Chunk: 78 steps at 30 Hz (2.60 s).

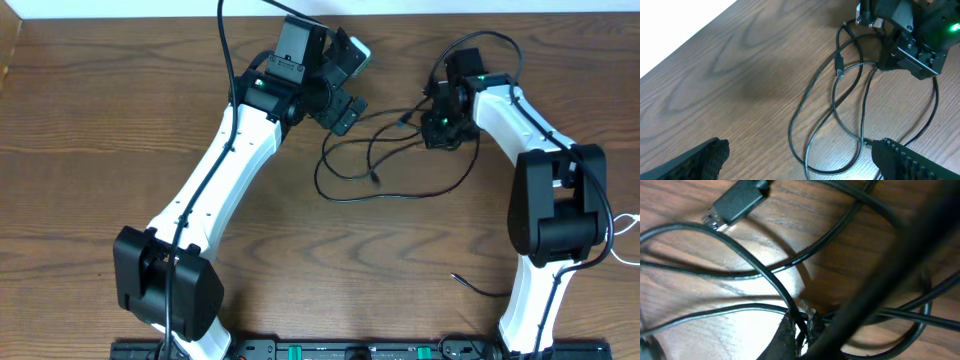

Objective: Untangle cables

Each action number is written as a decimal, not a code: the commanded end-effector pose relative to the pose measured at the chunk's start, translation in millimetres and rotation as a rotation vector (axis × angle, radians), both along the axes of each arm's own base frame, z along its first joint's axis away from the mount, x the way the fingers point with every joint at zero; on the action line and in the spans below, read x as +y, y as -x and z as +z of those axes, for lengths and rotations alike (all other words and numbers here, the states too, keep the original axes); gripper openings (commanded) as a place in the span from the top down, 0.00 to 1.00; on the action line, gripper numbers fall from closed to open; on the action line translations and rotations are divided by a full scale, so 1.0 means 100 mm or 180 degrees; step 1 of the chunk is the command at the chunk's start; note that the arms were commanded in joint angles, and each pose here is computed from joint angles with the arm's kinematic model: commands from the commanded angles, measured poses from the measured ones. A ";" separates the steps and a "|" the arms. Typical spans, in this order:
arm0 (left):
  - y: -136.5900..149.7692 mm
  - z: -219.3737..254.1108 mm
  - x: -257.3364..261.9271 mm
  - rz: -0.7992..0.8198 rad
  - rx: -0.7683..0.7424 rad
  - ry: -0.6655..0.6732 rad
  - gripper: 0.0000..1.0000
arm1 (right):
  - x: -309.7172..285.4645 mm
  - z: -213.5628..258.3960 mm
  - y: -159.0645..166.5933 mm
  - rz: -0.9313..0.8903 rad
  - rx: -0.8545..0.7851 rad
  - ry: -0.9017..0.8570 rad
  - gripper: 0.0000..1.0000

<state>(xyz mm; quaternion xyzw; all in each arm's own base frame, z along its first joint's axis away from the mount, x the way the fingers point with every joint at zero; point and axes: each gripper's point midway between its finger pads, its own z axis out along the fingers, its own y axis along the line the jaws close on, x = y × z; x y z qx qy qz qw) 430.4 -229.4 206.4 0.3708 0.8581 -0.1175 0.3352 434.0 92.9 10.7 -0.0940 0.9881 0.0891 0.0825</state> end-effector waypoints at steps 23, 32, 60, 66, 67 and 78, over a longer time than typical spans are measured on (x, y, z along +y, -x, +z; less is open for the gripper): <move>0.00 -0.02 -0.01 0.0004 0.0045 0.0039 0.04 | 0.22 2.32 0.17 0.0398 -0.1583 -0.0857 0.99; 0.04 0.00 -0.07 -0.0090 0.0081 0.0144 0.04 | 0.18 3.01 0.48 0.0451 -0.2102 -0.0931 0.99; 0.31 0.17 -0.44 -0.0685 0.0307 0.0784 0.02 | 0.69 3.41 0.92 0.1088 -0.2101 -0.1936 0.99; 0.41 0.24 -0.54 -0.0905 0.0375 0.0979 0.02 | 0.76 3.58 1.06 0.1266 -0.2199 -0.2107 0.99; 0.43 0.25 -0.55 -0.0947 0.0386 0.1012 0.02 | 0.76 3.60 1.08 0.1289 -0.2217 -0.2130 0.99; 0.71 0.50 -0.75 -0.1484 0.0534 0.1553 0.02 | 0.86 3.62 1.13 0.1391 -0.2228 -0.2167 0.99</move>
